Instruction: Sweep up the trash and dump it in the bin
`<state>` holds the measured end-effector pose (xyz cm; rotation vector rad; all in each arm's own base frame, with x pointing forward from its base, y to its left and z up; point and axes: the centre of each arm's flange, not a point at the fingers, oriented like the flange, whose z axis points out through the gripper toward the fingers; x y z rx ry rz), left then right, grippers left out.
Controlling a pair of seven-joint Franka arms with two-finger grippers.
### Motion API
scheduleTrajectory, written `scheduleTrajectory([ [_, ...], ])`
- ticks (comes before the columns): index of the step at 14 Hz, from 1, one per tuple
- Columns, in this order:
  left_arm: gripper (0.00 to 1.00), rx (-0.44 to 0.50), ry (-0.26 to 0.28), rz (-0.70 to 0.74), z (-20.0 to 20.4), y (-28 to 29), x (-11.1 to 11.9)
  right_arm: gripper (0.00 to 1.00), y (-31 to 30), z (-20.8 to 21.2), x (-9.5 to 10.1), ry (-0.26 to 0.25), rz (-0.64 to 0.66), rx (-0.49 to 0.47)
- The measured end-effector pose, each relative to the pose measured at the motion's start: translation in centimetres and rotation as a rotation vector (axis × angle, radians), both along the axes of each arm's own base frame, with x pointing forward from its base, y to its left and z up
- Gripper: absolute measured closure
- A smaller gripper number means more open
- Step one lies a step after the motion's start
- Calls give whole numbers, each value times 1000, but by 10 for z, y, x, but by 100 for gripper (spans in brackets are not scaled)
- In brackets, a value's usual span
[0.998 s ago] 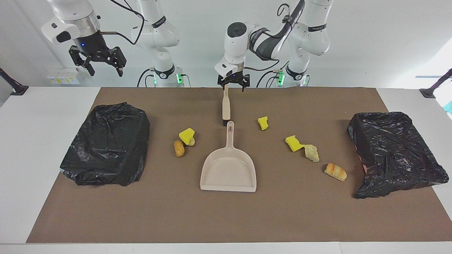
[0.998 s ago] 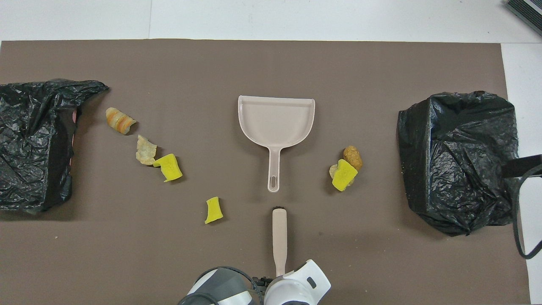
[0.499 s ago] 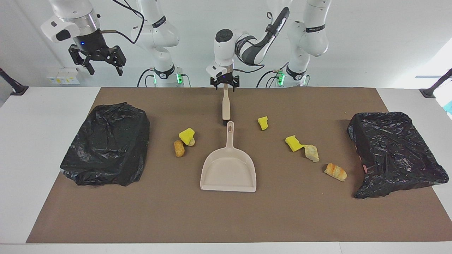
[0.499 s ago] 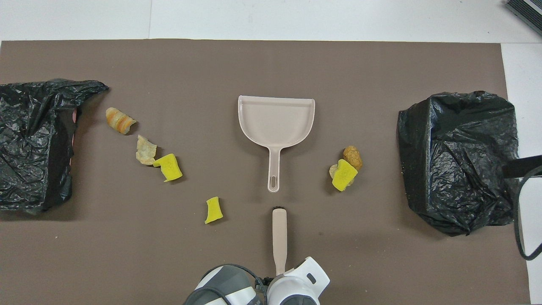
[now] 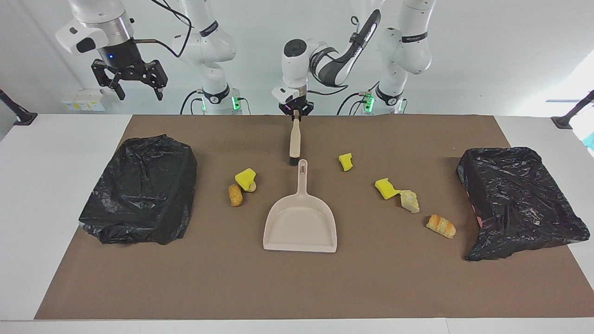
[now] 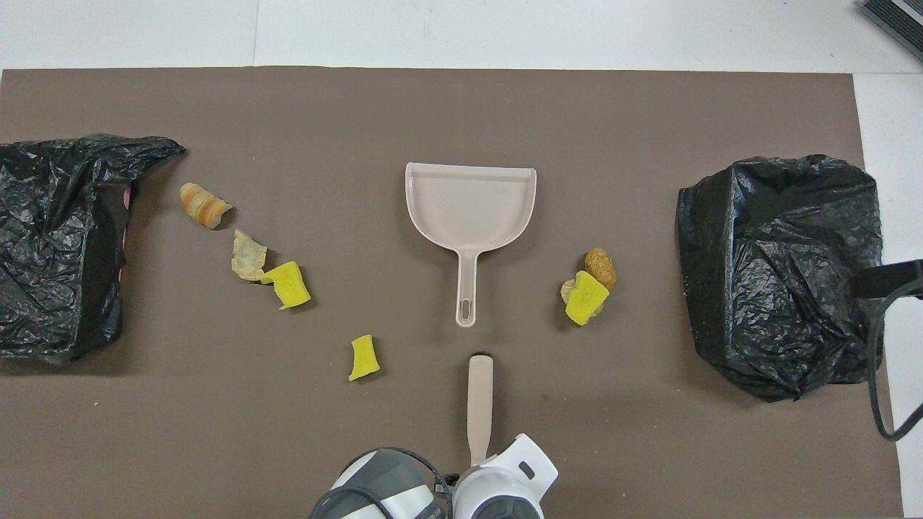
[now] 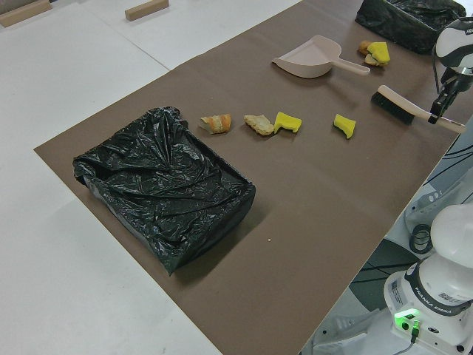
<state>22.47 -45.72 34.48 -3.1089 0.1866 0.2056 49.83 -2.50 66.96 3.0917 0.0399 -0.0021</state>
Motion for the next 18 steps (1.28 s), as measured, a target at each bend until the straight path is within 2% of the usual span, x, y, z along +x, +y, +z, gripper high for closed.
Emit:
scheduleTrajectory([
  [2, 74, 22, 17, 34, 7, 9, 16, 0, 0, -1, 0, 3, -9, 1],
  [5, 74, 51, 37, 87, 28, 25, 45, 0, 3, -2, 0, -2, -101, 10],
  [9, 74, 105, 2, 159, 50, 60, 99, 0, 7, -1, 2, -10, -150, 22],
  [14, 74, 124, -29, 227, 85, 119, 175, 0, 29, -5, 15, -22, -147, 44],
  [18, 74, 117, -57, 240, 102, 199, 239, 0, 77, -40, 44, -28, -125, 67],
])
